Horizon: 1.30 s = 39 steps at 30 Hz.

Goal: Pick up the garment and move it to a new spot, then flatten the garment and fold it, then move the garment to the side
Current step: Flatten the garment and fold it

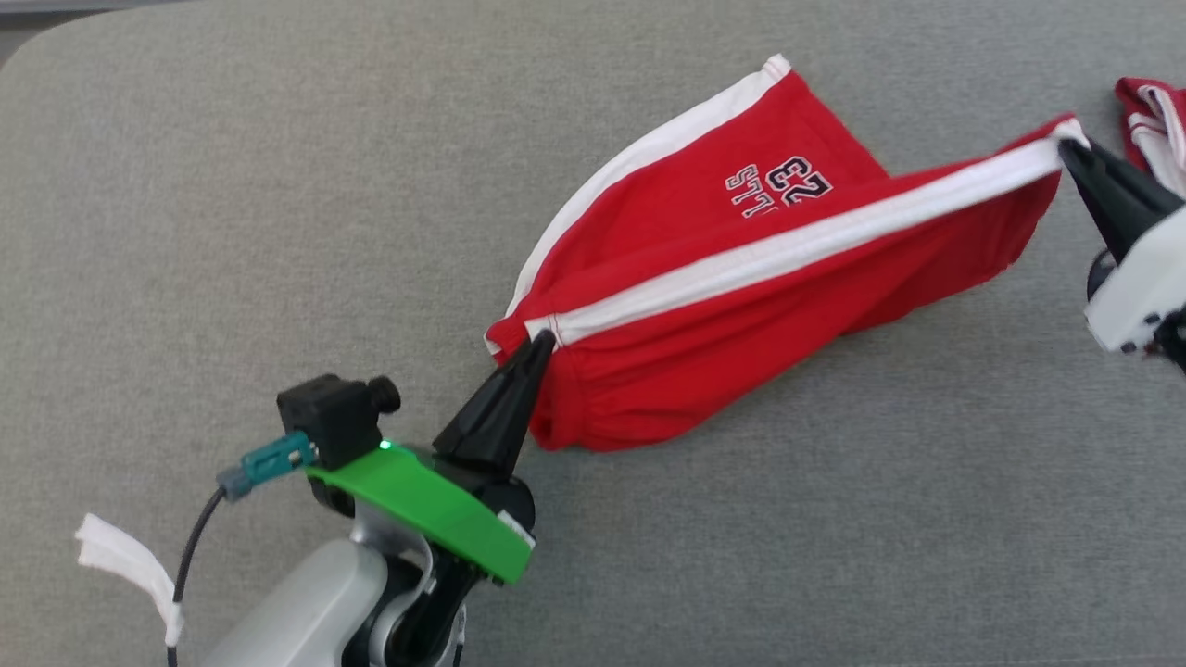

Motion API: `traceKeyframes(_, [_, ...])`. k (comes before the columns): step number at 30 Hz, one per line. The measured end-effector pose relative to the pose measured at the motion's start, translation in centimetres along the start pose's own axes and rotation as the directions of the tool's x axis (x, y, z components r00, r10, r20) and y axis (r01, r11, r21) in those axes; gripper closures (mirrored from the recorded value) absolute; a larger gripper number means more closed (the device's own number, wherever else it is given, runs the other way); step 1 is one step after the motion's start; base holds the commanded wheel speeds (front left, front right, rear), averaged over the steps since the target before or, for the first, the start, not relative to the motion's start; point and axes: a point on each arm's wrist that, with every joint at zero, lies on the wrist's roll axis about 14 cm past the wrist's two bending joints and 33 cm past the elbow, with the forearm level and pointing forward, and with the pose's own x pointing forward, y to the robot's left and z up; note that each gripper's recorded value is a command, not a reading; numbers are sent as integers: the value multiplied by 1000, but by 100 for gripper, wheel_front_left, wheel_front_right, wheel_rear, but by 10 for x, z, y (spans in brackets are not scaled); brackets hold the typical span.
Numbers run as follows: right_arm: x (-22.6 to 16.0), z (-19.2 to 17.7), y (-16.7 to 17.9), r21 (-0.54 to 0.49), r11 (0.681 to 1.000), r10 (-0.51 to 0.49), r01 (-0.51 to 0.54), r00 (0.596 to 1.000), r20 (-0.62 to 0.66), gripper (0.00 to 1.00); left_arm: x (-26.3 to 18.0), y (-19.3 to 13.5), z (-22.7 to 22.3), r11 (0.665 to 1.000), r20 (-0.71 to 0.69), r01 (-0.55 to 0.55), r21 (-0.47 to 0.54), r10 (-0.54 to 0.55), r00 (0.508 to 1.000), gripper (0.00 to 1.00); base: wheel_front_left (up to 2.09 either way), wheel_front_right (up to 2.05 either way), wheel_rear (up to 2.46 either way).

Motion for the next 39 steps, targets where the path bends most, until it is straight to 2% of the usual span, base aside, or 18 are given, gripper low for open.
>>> traceKeyframes(5, [72, 3, 20, -13, 998, 65, -67, 994, -83, 100, 21, 39, 5, 996, 0, -87, 5, 87, 996, 100, 0, 0, 0])
traceKeyframes(12, [142, -39, 49, -2, 992, 123, -126, 972, -201, 100, 28, 83, 0, 979, -2, -203, -12, 203, 979, 100, 0, 0, 0])
traceKeyframes(22, [192, -75, 67, 12, 988, 152, -154, 957, -247, 100, 32, 118, -4, 960, 7, -280, -11, 280, 960, 100, 0, 0, 0])
traceKeyframes(29, [197, -79, 61, 7, 990, 138, -141, 958, -250, 100, 37, 122, -11, 962, -11, -273, -2, 273, 962, 100, 0, 0, 0])
traceKeyframes(30, [197, -79, 60, 1, 991, 132, -136, 960, -247, 86, 38, 122, -10, 963, -8, -271, 2, 271, 963, 87, 0, 0, 0])
traceKeyframes(31, [197, -77, 59, 0, 991, 130, -134, 963, -236, 38, 39, 122, -9, 963, -5, -268, 11, 268, 963, 62, 0, 0, 0])
traceKeyframes(32, [197, -75, 60, 2, 991, 129, -133, 964, -230, 0, 41, 122, -7, 964, 1, -266, 19, 266, 964, 34, 0, 0, 0])
traceKeyframes(33, [197, -74, 60, 0, 991, 129, -132, 965, -228, 0, 41, 122, -7, 964, 2, -266, 23, 266, 964, 0, 0, 0, 0])
traceKeyframes(39, [189, -50, 69, -29, 988, 143, -149, 978, -153, 0, 36, 124, 7, 951, 39, -291, 100, 289, 957, 0, 0, 0, 0])
